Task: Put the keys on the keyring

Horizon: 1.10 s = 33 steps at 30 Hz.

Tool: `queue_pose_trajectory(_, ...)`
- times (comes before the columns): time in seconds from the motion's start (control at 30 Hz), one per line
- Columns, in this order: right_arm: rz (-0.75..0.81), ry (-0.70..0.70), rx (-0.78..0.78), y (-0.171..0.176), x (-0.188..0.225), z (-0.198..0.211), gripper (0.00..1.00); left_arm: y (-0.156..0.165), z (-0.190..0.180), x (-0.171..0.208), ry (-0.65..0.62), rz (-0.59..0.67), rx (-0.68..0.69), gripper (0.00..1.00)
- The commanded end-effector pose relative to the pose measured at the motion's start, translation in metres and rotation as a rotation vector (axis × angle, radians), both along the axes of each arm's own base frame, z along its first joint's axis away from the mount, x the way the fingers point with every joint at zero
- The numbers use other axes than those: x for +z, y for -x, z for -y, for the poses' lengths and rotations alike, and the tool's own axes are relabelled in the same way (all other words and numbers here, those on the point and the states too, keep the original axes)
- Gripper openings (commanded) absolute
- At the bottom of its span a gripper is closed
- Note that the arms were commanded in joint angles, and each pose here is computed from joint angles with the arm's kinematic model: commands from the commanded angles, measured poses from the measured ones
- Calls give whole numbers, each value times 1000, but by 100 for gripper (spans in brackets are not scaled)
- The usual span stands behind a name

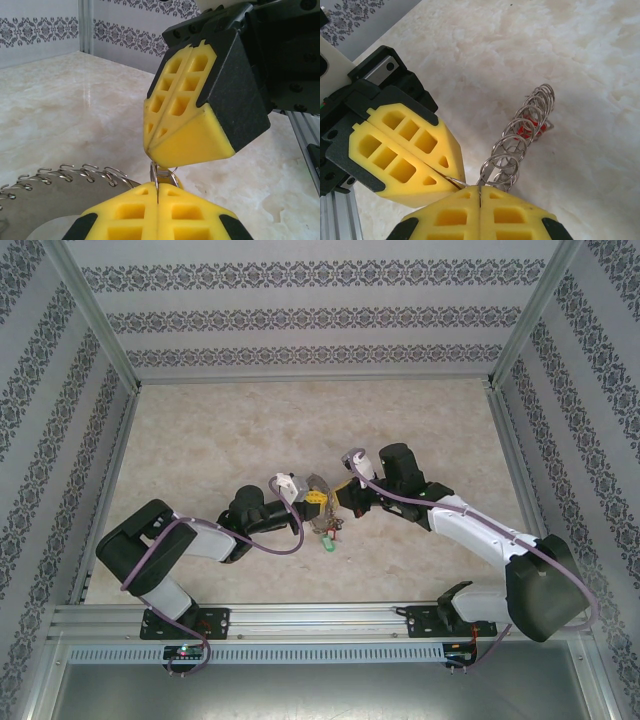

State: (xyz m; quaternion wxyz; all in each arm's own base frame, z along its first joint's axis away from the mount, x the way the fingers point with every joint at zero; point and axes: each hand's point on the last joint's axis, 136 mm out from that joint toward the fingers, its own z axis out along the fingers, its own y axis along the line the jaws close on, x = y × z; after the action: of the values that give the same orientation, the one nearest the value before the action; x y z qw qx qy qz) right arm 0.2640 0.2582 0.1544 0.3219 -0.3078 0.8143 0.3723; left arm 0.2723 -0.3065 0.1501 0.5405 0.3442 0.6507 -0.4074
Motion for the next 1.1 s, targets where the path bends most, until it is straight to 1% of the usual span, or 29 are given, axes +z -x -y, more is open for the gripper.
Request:
queue_pose_trajectory(0.0,-31,12,-59,-8,-11,9,3,9,6,31,93,89,-41,0)
queue_pose_trajectory(0.07,-32,12,-69,-9,-12,12,0,9,6,32,95,92,-40,0)
queue_pose_trajectory(0.1,-33,14,-71,-9,-12,13,3,8,6,33,96,94,-39,0)
queue_pose_trajectory(0.17,-36,20,-87,-11,-12,15,18,8,5,32,96,91,-37,0)
queue_pose_trajectory(0.2,-27,25,-101,-13,-10,17,20,8,6,32,96,91,-37,0)
queue_pose_trajectory(0.33,45,26,-112,-15,-1,25,22,9,5,34,98,94,-39,0)
queue_pose_trajectory(0.37,60,42,-106,-14,-2,27,23,10,6,34,99,95,-40,0)
queue_pose_trajectory(0.47,78,72,-85,-12,-1,29,24,12,6,36,103,99,-52,0)
queue_pose_trajectory(0.53,114,24,-27,-5,9,23,27,12,7,39,109,105,-55,0)
queue_pose_trajectory(0.6,182,-31,67,6,23,14,31,14,7,41,111,111,-67,0)
queue_pose_trajectory(0.7,252,-44,215,22,33,6,32,17,9,46,118,120,-87,0)
queue_pose_trajectory(0.77,295,-27,295,29,33,5,31,19,10,48,119,125,-101,0)
queue_pose_trajectory(0.93,388,-27,428,36,35,0,30,22,10,51,117,132,-115,0)
queue_pose_trajectory(1.07,403,35,415,24,30,1,29,24,9,52,115,131,-122,0)
